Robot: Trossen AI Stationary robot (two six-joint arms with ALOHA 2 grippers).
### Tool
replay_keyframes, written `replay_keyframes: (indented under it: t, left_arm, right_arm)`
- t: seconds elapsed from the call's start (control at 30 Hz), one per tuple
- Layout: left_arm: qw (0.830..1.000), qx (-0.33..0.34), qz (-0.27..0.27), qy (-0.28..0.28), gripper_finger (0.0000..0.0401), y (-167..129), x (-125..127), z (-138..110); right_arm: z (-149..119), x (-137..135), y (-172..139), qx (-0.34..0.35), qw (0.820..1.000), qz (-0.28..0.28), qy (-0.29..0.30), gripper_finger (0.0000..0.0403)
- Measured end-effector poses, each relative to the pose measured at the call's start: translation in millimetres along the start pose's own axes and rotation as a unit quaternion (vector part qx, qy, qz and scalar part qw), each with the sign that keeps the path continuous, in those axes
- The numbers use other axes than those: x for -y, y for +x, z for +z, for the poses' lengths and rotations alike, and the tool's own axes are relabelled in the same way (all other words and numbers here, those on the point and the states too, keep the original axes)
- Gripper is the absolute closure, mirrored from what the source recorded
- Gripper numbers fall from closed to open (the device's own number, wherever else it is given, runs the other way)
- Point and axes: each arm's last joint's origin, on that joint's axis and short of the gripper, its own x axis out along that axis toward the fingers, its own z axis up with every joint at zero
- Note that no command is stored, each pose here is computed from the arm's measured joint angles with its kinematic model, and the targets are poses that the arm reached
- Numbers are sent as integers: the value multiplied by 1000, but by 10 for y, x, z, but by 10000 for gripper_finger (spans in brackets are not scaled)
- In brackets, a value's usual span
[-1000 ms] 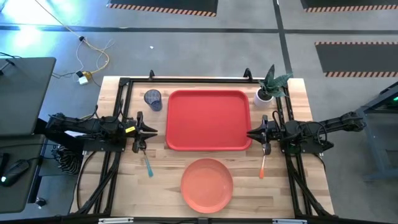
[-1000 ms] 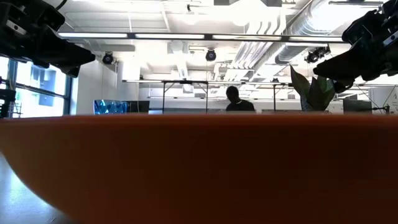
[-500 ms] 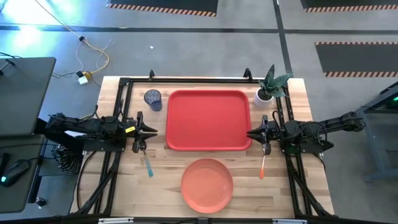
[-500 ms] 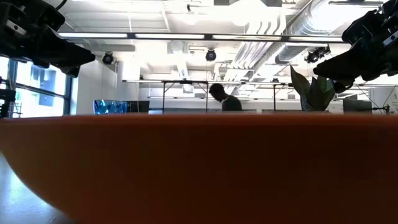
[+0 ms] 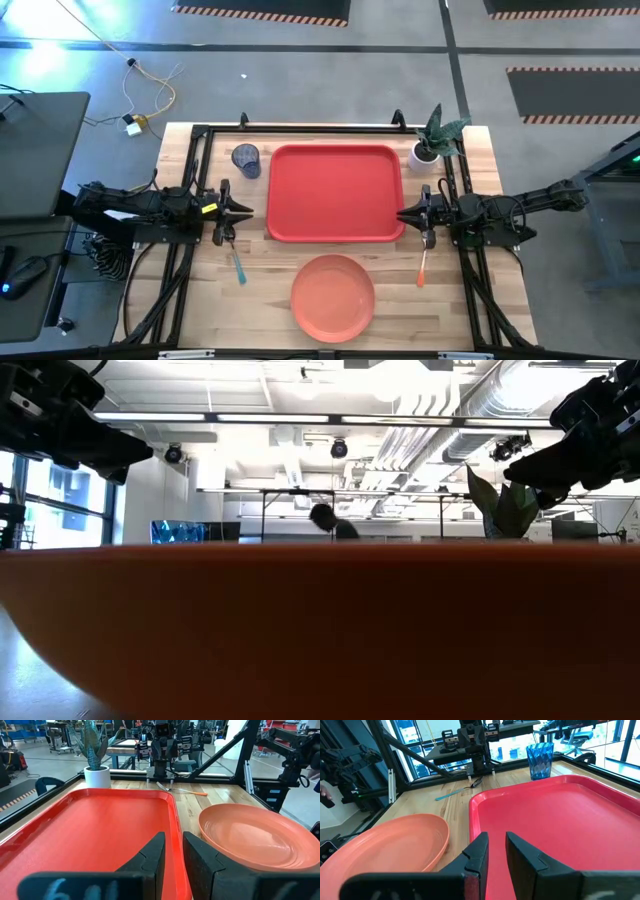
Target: Pick and place plate/cup/fork/spoon on tray
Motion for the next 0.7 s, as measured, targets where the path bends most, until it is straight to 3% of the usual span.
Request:
replay_keyframes:
  t: [0.4,0.7]
  left_arm:
    - [988,31,-7,-154,343,-2,3,61]
    - [971,108,-23,-213,343,-24,6,215]
  right_arm:
    - [0,0,0,0,1000,0,1,345]
    - [0,0,0,0,994,0,106,345]
